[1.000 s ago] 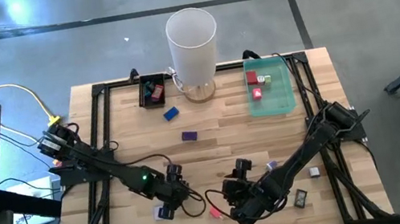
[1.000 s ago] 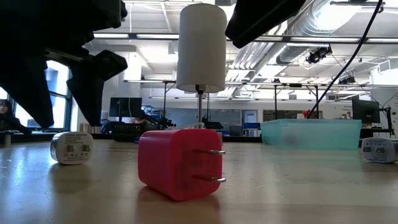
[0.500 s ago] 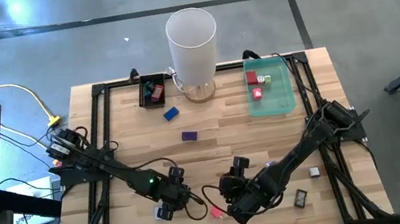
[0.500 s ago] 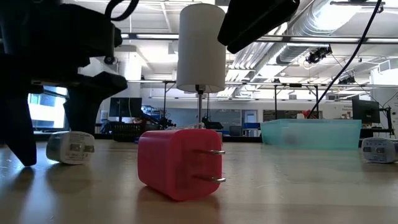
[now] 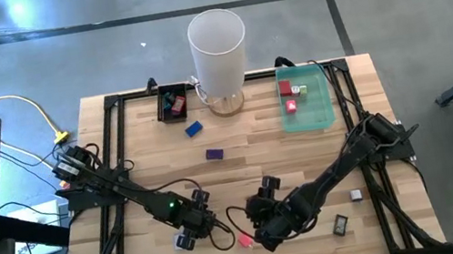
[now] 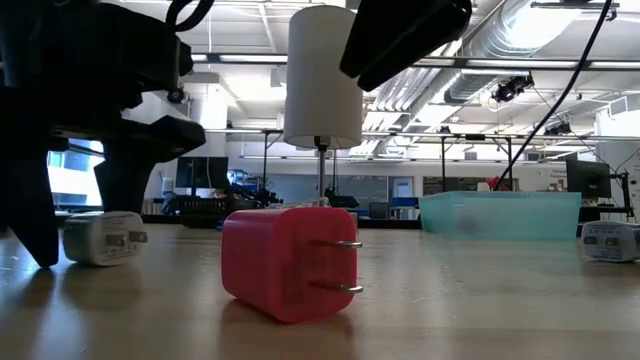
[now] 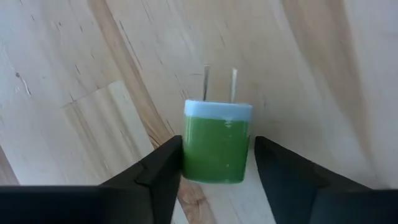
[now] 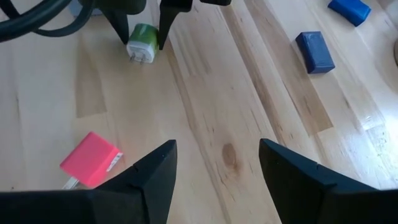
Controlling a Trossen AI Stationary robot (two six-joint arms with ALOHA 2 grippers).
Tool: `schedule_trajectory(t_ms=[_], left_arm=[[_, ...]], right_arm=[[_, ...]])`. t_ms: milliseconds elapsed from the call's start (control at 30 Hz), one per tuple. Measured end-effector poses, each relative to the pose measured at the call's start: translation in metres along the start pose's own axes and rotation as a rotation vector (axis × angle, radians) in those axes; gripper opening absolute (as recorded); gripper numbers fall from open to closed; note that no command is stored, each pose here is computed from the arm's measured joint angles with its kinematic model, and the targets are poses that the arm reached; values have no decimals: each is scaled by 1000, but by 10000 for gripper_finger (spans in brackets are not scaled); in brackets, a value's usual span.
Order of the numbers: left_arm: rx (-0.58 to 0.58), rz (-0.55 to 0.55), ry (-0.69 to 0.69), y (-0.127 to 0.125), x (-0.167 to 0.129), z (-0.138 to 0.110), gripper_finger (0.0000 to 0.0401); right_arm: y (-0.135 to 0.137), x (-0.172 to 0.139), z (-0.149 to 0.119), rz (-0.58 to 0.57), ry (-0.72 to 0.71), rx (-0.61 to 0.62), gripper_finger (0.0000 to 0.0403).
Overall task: Pick & Place Office items
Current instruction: Put the green white adapter into the green bin
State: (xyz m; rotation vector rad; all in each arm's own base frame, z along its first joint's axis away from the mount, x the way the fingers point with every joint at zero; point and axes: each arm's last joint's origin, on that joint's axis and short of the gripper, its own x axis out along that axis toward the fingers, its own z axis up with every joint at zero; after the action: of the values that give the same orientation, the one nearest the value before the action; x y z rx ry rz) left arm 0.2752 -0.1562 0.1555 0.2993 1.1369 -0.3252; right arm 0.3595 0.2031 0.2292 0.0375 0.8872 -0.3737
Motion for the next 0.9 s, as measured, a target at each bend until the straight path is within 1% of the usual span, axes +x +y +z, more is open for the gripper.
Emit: schedule_trajectory(t_ms=[167, 233, 467, 600, 700, 900], left_arm=[[1, 0, 0, 0, 0, 0, 134], [0, 0, 0, 0, 0, 0, 122], [-57, 33, -4, 0, 0, 0, 122], [-81, 45, -6, -2, 0, 0, 122], [-91, 58, -5, -4, -1, -1, 122], [-114, 96, -23, -8, -15, -2, 122]], right_arm=[[0, 0, 0, 3, -1, 2, 215], [0, 0, 0, 6, 1, 3, 215], [2, 0, -1, 49, 40, 15, 215], [3, 0, -2, 95, 84, 77, 215], [5, -1, -2, 134, 105, 97, 215], [11, -1, 3, 211, 82, 116, 215]])
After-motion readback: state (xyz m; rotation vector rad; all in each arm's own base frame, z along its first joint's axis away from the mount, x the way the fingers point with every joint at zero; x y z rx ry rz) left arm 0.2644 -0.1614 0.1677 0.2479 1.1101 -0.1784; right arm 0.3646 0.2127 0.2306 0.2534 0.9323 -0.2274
